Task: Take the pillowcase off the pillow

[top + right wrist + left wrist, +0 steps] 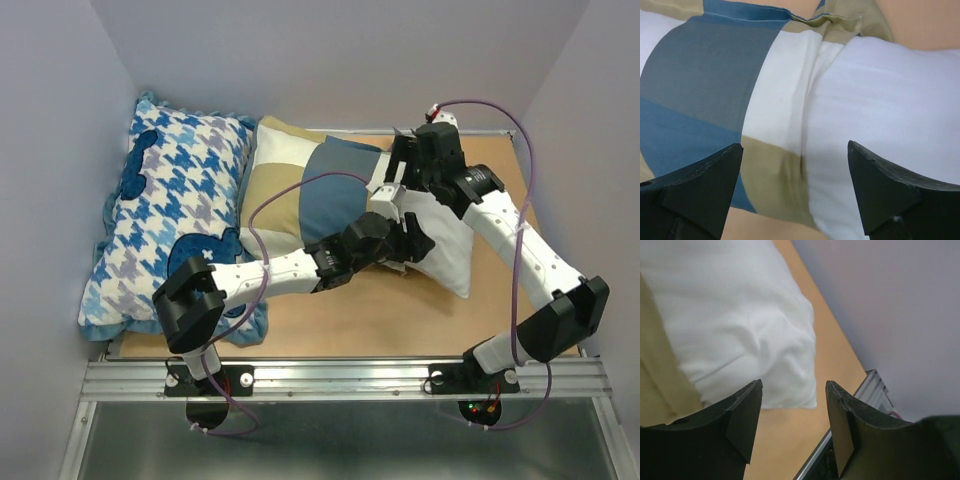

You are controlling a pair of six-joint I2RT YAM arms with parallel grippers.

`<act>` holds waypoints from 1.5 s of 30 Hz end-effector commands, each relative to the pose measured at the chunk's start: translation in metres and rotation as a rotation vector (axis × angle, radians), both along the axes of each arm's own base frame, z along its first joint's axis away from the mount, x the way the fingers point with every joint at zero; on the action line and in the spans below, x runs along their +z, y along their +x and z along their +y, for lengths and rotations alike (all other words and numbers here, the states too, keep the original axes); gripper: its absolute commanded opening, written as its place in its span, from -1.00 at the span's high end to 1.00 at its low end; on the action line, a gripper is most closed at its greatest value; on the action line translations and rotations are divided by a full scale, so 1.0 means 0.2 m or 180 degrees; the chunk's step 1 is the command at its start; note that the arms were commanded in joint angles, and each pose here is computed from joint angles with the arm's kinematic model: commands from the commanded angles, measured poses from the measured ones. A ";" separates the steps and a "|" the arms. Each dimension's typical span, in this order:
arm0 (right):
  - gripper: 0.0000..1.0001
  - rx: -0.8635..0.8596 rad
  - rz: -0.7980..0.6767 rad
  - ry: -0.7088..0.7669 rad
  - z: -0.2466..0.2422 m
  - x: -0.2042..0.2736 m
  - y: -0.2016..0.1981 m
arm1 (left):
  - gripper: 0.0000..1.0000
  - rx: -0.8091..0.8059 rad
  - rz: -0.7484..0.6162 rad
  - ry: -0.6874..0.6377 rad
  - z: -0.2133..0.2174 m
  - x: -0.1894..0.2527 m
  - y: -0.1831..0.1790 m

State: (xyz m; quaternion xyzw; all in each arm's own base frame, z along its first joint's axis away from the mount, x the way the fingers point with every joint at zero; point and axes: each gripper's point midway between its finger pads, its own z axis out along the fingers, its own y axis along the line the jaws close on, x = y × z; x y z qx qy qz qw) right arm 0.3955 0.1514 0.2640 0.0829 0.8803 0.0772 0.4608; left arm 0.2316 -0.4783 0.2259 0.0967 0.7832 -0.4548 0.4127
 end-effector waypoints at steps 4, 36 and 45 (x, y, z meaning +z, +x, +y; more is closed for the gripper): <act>-0.86 -0.0115 -0.0337 0.0038 -0.14 0.21 -0.14 | -0.30 0.0197 -0.0454 -0.0328 0.16 0.51 0.13; 0.99 -0.0478 0.0037 0.0667 -0.33 -0.36 -0.11 | -0.50 0.1407 -0.0178 0.1410 0.58 -0.32 0.36; 0.99 -0.0298 -0.0337 0.0681 -0.32 0.08 -0.09 | -0.51 0.1371 -0.0355 0.1498 0.63 -0.13 0.31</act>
